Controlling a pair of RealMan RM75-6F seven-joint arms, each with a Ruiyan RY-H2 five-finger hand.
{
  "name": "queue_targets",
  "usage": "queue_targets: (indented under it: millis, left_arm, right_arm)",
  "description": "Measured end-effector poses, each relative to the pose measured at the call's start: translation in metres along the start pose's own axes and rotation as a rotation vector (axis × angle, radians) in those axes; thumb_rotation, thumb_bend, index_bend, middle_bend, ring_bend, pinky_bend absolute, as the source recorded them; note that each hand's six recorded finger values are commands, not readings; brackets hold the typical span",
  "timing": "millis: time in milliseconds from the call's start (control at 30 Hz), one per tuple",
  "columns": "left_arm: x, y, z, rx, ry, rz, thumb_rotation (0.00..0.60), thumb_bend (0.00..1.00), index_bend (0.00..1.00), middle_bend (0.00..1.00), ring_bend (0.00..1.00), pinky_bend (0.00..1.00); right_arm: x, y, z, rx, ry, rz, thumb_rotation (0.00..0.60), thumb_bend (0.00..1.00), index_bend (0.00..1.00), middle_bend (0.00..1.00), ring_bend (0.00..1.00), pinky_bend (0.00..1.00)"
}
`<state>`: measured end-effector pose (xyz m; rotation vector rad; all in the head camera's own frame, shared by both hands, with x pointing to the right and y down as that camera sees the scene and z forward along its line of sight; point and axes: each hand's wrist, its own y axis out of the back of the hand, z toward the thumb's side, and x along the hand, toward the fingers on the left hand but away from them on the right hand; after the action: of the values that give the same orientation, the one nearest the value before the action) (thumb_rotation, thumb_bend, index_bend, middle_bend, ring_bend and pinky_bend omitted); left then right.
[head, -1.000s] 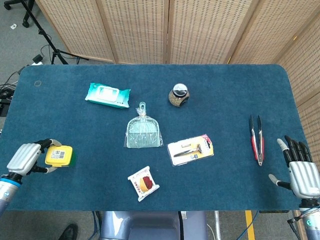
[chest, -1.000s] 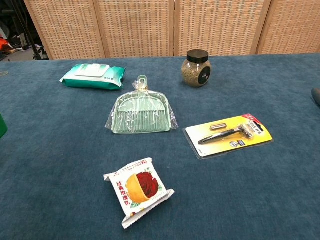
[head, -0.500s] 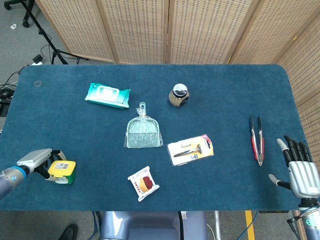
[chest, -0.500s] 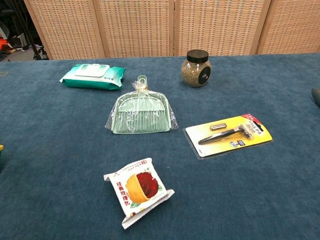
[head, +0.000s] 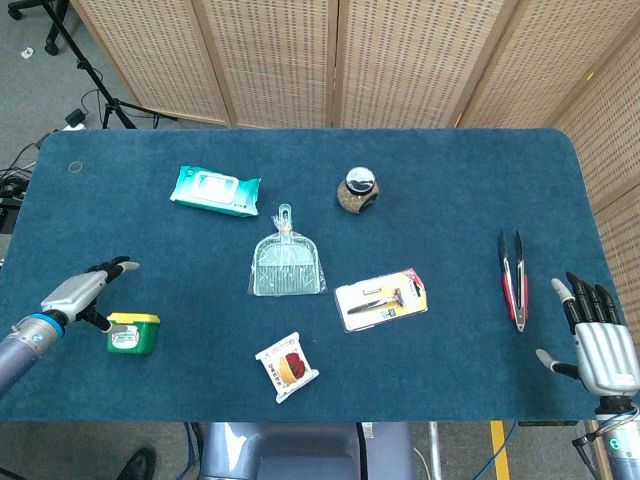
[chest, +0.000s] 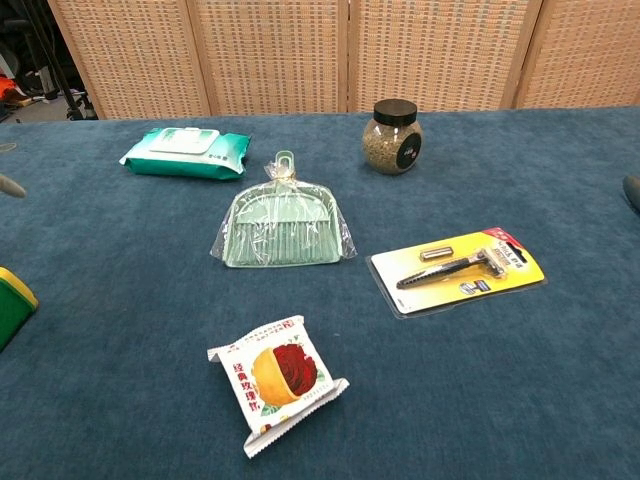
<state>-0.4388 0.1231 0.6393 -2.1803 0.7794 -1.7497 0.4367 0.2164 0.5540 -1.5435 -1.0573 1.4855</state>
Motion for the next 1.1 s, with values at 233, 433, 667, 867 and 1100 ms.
queue_targets:
  millis: [233, 433, 667, 867, 1100]
  left_arm:
    - [-0.027, -0.008, -0.013, 0.050, -0.026, 0.042, 0.600, 0.13, 0.00, 0.00, 0.00, 0.00]
    - [-0.052, -0.028, -0.034, 0.130, -0.050, 0.039, 0.600, 0.13, 0.00, 0.00, 0.00, 0.00]
    - [-0.051, -0.050, -0.039, 0.185, -0.083, 0.099, 0.600, 0.13, 0.00, 0.00, 0.00, 0.00]
    - [-0.043, -0.067, -0.035, 0.199, -0.093, 0.076, 0.600, 0.13, 0.02, 0.00, 0.00, 0.00]
    - [-0.033, -0.075, -0.023, 0.190, -0.128, 0.116, 0.600, 0.14, 0.37, 0.08, 0.08, 0.10]
  right_arm:
    - [0.001, 0.001, 0.000, -0.005, -0.001, -0.005, 0.600, 0.00, 0.01, 0.00, 0.00, 0.00]
    - [0.001, 0.002, 0.001, -0.007, 0.001, -0.004, 0.600, 0.00, 0.01, 0.00, 0.00, 0.00]
    - [0.001, 0.002, 0.000, -0.012, 0.000, -0.005, 0.600, 0.00, 0.01, 0.00, 0.00, 0.00]
    - [0.001, 0.004, -0.001, -0.018, -0.004, -0.008, 0.600, 0.00, 0.01, 0.00, 0.00, 0.00]
    - [-0.001, 0.004, -0.003, -0.027, -0.009, -0.003, 0.600, 0.00, 0.01, 0.00, 0.00, 0.00]
